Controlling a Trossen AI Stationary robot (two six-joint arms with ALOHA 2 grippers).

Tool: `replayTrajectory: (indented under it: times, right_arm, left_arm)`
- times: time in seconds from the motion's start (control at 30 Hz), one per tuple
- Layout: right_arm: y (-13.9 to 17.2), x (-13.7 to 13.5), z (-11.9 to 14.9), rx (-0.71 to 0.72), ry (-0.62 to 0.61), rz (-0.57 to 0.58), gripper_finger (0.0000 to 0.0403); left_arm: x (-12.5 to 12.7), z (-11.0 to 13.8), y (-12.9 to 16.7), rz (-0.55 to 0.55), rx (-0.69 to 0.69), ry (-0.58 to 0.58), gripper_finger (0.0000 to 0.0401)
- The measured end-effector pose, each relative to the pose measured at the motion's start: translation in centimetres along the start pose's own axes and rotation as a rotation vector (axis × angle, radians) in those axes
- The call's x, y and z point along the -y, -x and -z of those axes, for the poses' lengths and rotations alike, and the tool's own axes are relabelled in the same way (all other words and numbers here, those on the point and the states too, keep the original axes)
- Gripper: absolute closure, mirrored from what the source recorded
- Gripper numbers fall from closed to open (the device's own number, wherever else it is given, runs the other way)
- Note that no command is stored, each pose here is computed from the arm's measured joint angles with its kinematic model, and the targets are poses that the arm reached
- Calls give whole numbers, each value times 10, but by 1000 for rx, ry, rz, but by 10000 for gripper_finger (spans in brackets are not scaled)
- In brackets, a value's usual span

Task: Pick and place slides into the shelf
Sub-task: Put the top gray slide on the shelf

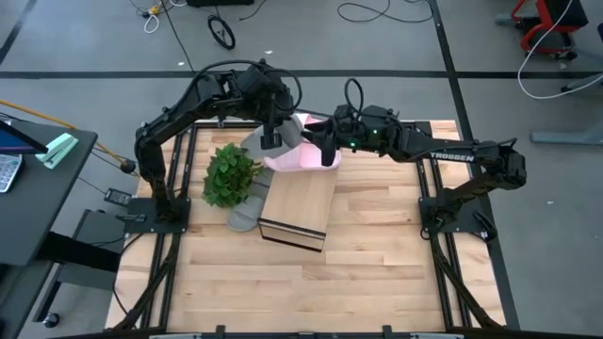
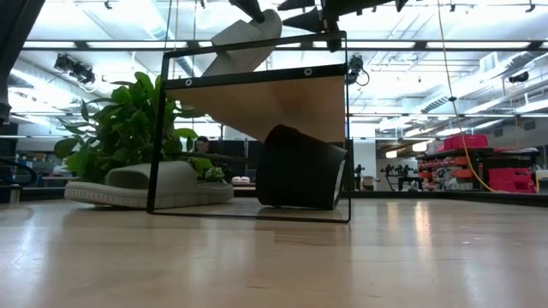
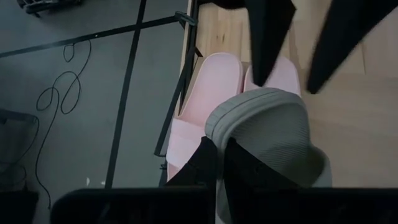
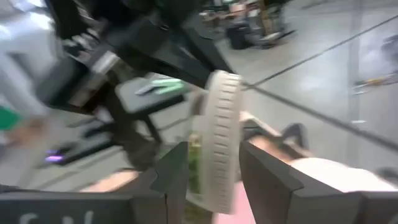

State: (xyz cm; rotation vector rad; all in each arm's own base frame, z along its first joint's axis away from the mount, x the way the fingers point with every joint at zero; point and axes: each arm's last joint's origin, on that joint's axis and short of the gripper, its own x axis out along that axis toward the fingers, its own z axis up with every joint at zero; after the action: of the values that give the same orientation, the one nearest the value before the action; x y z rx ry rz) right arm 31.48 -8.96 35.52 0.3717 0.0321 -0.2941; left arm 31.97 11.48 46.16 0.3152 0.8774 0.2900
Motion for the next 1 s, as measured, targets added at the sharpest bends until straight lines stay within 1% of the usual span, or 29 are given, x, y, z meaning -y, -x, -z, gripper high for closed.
replayTrajectory:
  times: [0.03, 0.1, 0.2, 0.3, 0.4, 0.53, 0.7, 0.8, 0.93, 1.0]
  right_arm:
    - [0, 1, 0, 5, 17, 25, 254]
    - [0, 1, 0, 9, 31, 37, 254]
    - [0, 1, 0, 0, 22, 6, 254]
    - [0, 0, 0, -6, 20, -3, 254]
    - [-3, -2, 3, -13, 34, -38, 252]
    - [-12, -3, 9, -13, 23, -62, 232]
    - [-18, -4, 14, 7, 18, -27, 201]
    - [-21, -2, 15, 16, 20, -12, 201]
    - [-24, 3, 18, 12, 20, 39, 204]
    - [-25, 4, 19, 19, 43, 54, 200]
  left_arm:
    - [0, 0, 0, 0, 0, 0, 389]
    - [0, 0, 0, 0, -1, 0, 389]
    - [0, 0, 0, 0, -1, 0, 389]
    - [0, 0, 0, 0, -1, 0, 389]
    - [0, 0, 0, 0, -1, 1, 389]
    - [0, 1, 0, 4, -11, 0, 389]
    - [0, 2, 0, 4, -22, -1, 389]
    - [0, 2, 0, 3, -26, 4, 389]
    - [1, 1, 0, 8, -12, 10, 389]
    - [1, 1, 0, 9, -13, 8, 389]
